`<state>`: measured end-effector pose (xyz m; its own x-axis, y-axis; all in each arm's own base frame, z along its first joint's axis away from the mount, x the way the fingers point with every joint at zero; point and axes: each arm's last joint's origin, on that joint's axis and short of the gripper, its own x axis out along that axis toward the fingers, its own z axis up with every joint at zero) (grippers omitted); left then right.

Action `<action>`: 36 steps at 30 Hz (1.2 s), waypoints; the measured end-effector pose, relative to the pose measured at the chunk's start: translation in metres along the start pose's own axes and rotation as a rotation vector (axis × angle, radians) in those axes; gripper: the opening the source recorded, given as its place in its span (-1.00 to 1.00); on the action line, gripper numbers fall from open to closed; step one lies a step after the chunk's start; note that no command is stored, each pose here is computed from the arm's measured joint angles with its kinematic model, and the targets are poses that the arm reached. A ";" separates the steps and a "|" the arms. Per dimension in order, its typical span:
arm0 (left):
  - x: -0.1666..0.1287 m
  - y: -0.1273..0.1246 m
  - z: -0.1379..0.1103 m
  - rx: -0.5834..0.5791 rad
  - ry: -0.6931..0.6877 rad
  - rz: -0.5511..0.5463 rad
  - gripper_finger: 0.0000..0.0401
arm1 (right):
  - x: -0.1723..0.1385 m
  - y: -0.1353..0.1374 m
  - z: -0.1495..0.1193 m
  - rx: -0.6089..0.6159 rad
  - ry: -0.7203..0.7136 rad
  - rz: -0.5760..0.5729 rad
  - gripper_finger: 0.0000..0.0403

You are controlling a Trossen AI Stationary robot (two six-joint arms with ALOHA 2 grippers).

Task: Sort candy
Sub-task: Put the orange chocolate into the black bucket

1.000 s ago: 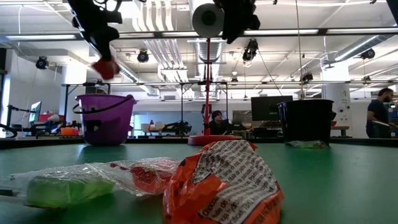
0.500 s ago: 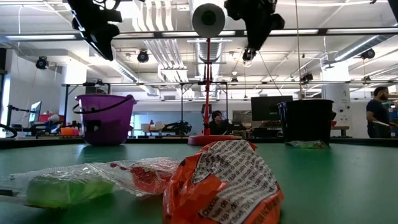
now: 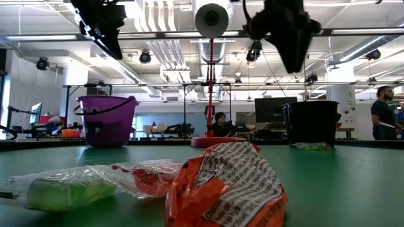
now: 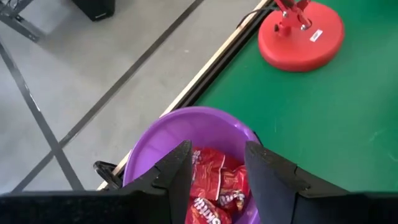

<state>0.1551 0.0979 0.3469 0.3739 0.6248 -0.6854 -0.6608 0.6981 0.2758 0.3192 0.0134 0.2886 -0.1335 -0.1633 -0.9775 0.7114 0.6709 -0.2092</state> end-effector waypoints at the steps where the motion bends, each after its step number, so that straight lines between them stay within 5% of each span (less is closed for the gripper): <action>1: 0.000 0.000 -0.001 0.006 0.002 0.000 -0.36 | 0.006 0.003 -0.006 0.020 0.015 -0.019 -0.24; 11: 0.008 -0.004 -0.020 0.031 0.038 -0.004 -0.36 | 0.040 0.035 -0.075 0.166 0.216 -0.094 -0.22; 16: 0.010 -0.004 -0.023 0.009 -0.008 -0.004 -0.35 | 0.036 0.055 -0.107 0.263 0.268 -0.027 -0.22; 24: 0.004 -0.002 -0.021 -0.022 -0.055 -0.004 -0.35 | 0.031 0.089 -0.151 0.504 0.255 0.138 -0.22; 36: -0.001 -0.001 -0.015 -0.040 -0.095 -0.028 -0.35 | 0.053 0.111 -0.184 0.668 0.227 0.053 -0.22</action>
<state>0.1453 0.0915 0.3372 0.4512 0.6366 -0.6254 -0.6738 0.7025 0.2290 0.2644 0.2123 0.2082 -0.1762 0.0609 -0.9825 0.9823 0.0748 -0.1715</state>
